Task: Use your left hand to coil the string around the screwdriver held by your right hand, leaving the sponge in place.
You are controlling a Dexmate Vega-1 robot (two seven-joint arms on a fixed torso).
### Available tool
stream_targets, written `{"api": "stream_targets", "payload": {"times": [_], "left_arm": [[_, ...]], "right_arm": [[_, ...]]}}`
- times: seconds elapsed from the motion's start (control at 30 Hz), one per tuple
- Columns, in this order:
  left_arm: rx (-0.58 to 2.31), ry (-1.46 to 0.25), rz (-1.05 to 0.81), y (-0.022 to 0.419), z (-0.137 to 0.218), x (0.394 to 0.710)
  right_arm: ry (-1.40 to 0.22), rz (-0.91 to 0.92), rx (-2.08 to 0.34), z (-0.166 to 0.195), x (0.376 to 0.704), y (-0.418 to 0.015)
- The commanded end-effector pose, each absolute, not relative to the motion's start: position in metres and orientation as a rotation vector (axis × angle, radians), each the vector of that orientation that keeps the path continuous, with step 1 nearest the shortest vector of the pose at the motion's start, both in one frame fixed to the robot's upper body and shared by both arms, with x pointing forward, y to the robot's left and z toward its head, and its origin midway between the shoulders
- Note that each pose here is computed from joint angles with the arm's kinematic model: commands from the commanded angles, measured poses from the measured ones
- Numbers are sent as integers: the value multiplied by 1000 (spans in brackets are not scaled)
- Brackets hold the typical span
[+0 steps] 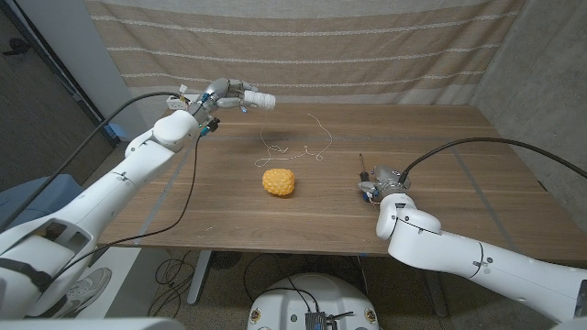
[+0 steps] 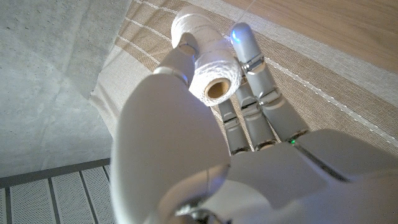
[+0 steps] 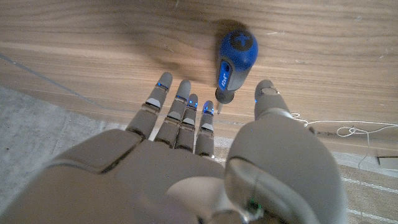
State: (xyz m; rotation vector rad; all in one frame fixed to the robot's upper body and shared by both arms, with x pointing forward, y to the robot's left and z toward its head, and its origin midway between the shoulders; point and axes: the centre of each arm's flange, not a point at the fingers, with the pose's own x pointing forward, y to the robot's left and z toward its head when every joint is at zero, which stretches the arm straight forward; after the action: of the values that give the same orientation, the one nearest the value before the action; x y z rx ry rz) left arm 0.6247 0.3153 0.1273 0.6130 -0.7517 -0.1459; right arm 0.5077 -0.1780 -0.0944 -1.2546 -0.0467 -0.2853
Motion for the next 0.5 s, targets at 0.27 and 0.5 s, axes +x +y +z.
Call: {"api": "stream_targets", "payload": {"times": [0.27,0.5], "left_arm": [[603,-750,-162,317,125,617],[608,-749,-169,318,124,614]], "right_arm": [[-3,-424,-1346,-100,515,-179],[-187,-536,-1294,-102,507,-182]]}}
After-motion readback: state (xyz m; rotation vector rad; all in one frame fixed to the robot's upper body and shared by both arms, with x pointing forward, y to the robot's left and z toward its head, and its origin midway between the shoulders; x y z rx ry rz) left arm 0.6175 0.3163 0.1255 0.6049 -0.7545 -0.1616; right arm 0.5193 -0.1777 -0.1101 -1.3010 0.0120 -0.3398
